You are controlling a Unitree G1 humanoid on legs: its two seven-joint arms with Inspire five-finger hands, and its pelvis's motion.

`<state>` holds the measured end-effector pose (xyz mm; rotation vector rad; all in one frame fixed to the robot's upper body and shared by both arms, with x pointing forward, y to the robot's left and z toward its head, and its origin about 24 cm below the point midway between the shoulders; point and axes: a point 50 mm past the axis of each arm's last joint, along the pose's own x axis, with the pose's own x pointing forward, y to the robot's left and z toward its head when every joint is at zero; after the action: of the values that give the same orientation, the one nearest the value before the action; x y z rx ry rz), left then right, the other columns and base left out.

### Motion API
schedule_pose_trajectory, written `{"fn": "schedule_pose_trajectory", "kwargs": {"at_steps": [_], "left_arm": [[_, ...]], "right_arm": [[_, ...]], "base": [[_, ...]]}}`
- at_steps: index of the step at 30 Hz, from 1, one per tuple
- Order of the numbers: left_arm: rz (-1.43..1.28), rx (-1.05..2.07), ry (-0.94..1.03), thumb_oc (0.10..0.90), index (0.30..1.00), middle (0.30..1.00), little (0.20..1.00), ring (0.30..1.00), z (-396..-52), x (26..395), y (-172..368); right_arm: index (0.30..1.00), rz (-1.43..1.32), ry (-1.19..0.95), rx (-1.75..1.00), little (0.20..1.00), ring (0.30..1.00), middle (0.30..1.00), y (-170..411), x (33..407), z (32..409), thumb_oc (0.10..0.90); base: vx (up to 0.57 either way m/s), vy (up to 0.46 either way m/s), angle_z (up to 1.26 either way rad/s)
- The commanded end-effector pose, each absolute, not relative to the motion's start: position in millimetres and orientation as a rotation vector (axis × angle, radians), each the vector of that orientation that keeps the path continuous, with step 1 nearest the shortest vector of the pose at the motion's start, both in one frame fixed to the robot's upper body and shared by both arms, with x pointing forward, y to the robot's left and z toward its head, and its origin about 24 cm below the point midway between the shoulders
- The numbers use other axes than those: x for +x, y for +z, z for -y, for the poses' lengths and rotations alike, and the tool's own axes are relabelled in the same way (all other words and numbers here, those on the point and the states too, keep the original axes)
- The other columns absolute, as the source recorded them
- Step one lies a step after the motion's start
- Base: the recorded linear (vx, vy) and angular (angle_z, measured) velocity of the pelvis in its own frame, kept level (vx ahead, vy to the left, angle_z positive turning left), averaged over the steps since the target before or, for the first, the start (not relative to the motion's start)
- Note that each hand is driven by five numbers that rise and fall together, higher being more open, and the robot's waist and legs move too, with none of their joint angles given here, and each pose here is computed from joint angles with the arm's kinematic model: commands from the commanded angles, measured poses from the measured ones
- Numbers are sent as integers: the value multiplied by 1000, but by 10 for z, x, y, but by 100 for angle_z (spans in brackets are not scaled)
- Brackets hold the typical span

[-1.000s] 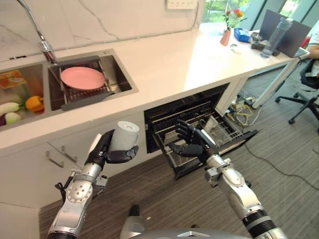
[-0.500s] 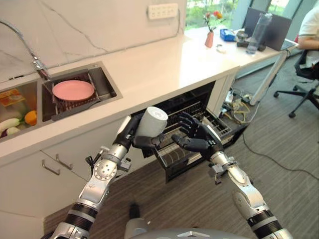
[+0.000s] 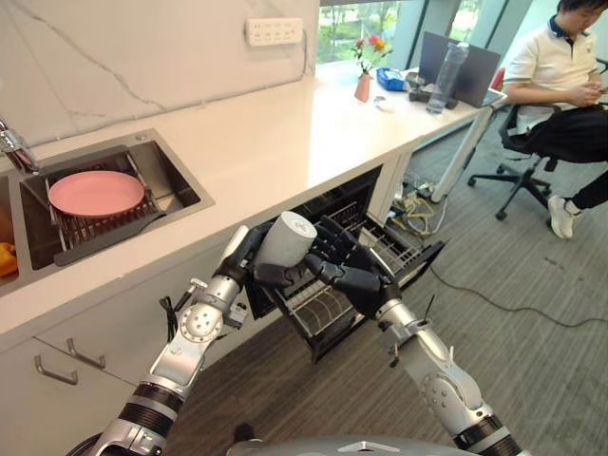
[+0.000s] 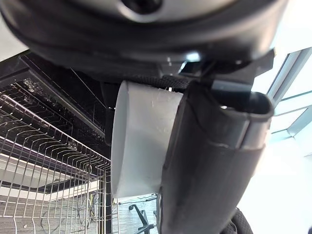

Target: Place the dishes in the dishwasher.

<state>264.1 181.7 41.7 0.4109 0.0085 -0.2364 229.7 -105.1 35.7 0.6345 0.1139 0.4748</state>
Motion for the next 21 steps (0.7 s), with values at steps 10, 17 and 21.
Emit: {"fn": "schedule_pose_trajectory", "kwargs": {"at_steps": [10, 17, 21], "left_arm": [[209, 414, -341, 400, 300, 300, 300, 300, -1500, 2774, 773], [246, 438, -365, 400, 300, 300, 300, 300, -1334, 2865, 858], [257, 462, -342, 400, 300, 300, 300, 300, -1300, 2912, 884]], "right_arm": [[900, 78, 577, 680, 900, 900, 900, 803, 2509, 962, 800], [900, 12, 541, 571, 900, 900, 900, 709, 2595, 942, 800], [900, -3, 522, 555, 900, 900, 900, 696, 2607, 914, 800]], "base": [[6, 7, -3], [-4, 9, 5], [-2, 16, 5]]}}
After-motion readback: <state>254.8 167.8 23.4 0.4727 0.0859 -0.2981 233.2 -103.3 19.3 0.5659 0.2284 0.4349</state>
